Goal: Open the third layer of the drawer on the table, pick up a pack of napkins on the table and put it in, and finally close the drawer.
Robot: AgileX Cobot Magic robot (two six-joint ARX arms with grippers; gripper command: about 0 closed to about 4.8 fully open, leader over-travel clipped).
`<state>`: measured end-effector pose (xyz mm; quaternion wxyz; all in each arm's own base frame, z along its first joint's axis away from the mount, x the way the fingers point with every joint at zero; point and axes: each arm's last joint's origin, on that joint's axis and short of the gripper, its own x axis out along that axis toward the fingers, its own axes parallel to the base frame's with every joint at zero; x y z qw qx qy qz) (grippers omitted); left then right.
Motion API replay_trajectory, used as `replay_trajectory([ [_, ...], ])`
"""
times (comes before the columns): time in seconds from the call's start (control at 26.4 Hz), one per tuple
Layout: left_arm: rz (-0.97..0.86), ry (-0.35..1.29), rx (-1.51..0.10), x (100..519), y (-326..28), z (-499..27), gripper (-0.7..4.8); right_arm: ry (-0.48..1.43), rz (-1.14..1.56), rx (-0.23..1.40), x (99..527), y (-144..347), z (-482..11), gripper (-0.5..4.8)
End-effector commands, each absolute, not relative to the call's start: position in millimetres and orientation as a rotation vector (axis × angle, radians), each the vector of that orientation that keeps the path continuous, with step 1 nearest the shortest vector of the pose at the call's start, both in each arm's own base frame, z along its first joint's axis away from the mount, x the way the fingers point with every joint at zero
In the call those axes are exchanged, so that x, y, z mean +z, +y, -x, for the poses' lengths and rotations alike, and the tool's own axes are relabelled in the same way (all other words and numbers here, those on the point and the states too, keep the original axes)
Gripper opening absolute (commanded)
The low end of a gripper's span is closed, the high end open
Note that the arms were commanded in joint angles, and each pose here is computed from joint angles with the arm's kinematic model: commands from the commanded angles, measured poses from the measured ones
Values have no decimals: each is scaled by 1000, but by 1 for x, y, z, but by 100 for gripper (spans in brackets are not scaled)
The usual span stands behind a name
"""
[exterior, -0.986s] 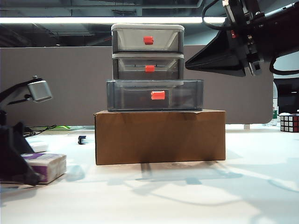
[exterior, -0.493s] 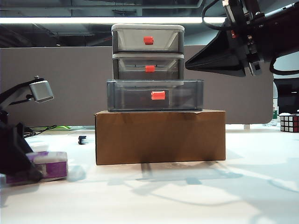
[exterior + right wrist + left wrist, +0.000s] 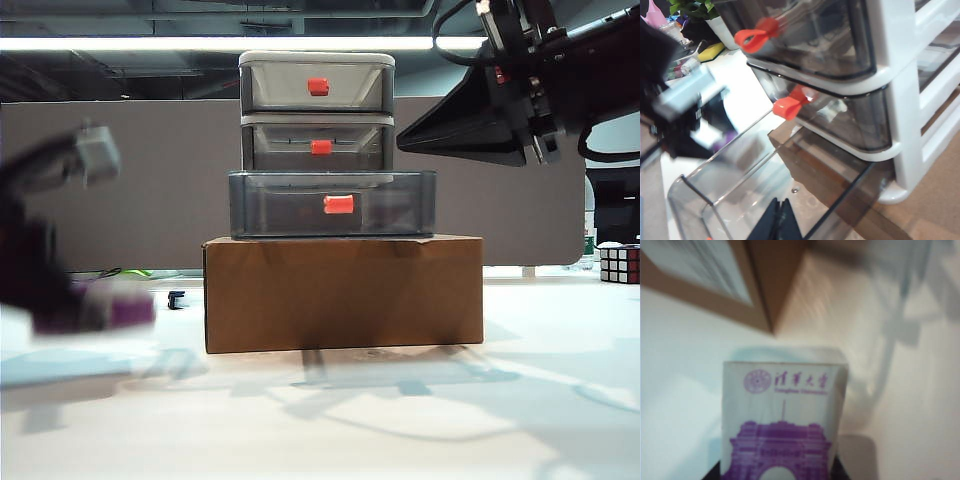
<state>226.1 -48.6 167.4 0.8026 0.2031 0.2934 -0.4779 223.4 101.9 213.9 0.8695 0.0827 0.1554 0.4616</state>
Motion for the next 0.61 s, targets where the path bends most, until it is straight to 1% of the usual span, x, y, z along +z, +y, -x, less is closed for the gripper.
replay_trajectory([
  [0.04,-452,536,-1016,201,-49,-225,148,313,-179,992,216,102,-223,-6],
  [0.08,-459,495,-1019,217,-49,-221,148,316,-187,995,217,102,-222,-6],
  [0.19,-481,386,-1046,248,-57,-206,152,298,-190,1010,222,102,-220,-6],
  [0.3,-510,263,-1134,270,-84,-193,152,249,-182,1012,232,99,-215,-6],
  [0.34,-510,244,-1149,273,-91,-192,152,240,-181,1012,234,99,-214,-6],
  [0.42,-522,168,-1171,277,-123,-192,152,223,-181,1015,238,98,-211,-6],
  [0.49,-526,124,-1186,276,-143,-193,152,221,-187,1017,239,98,-210,-6],
  [0.57,-548,134,-1200,271,-164,-200,152,225,-187,1017,239,98,-210,-5],
  [0.61,-566,180,-1191,267,-176,-209,152,231,-188,1017,239,98,-209,-6],
])
